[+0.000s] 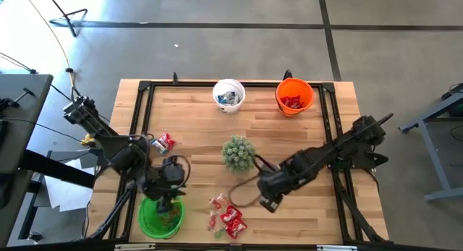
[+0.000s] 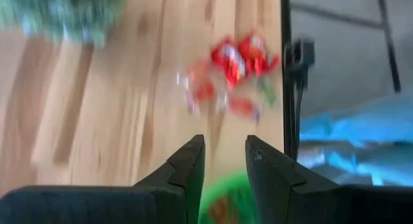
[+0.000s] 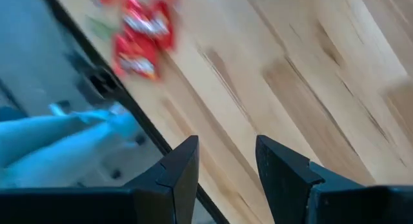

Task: Sort candy
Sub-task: Put the red gummy into the green bucket

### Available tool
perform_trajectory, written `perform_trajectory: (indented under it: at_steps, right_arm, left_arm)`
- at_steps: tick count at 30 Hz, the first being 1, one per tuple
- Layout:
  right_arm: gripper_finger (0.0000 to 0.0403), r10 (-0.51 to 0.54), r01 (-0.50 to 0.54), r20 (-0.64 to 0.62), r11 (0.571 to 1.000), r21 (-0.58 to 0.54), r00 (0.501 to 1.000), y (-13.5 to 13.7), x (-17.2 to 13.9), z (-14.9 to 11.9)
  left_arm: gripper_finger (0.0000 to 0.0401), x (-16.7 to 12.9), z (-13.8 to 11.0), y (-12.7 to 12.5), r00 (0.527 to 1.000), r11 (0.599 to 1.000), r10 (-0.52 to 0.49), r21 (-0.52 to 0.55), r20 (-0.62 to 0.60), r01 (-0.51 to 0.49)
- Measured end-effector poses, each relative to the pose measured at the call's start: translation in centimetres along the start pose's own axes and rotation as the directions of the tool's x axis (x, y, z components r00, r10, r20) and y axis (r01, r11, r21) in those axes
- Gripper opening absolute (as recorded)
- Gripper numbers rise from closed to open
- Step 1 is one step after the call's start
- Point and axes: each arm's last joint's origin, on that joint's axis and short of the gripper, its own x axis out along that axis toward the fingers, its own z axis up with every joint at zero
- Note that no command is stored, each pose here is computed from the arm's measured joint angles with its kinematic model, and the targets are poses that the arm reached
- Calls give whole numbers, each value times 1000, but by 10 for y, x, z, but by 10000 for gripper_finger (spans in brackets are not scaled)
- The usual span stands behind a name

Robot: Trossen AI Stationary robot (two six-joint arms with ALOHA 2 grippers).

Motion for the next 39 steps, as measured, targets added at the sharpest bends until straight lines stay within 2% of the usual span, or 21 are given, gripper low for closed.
perform_trajectory:
  at_steps: [4,6,9,13,19,25,30,33,39]
  right_arm:
    - [149,-109,110,-51,994,8,993,-1,1,-29]
    - [149,-157,158,-37,987,8,987,0,1,-42]
    - [149,-211,211,3,977,5,977,1,1,-60]
    - [149,-262,263,58,965,-5,963,0,1,-77]
    - [149,-316,318,69,947,-36,946,-2,-1,-96]
    - [149,-325,330,67,941,-76,943,-2,-2,-106]
    - [149,-326,332,78,940,-82,942,-2,-2,-107]
    - [149,-326,333,87,939,-87,941,-2,-2,-107]
    - [149,-326,334,87,938,-93,941,-2,-2,-107]
  left_arm:
    - [97,14,17,1,998,995,-34,99,60,28]
    - [97,26,21,1,998,986,-36,161,43,28]
    - [97,49,22,3,1000,974,20,226,-12,-17]
    - [97,82,24,8,994,963,86,261,-70,-65]
    - [97,127,23,8,984,971,25,239,-176,18]
    - [97,161,15,6,973,950,16,306,-229,56]
    - [97,181,11,4,972,907,19,413,-235,82]
    - [97,191,9,4,972,876,20,472,-235,97]
    - [97,195,7,4,971,866,26,490,-239,97]
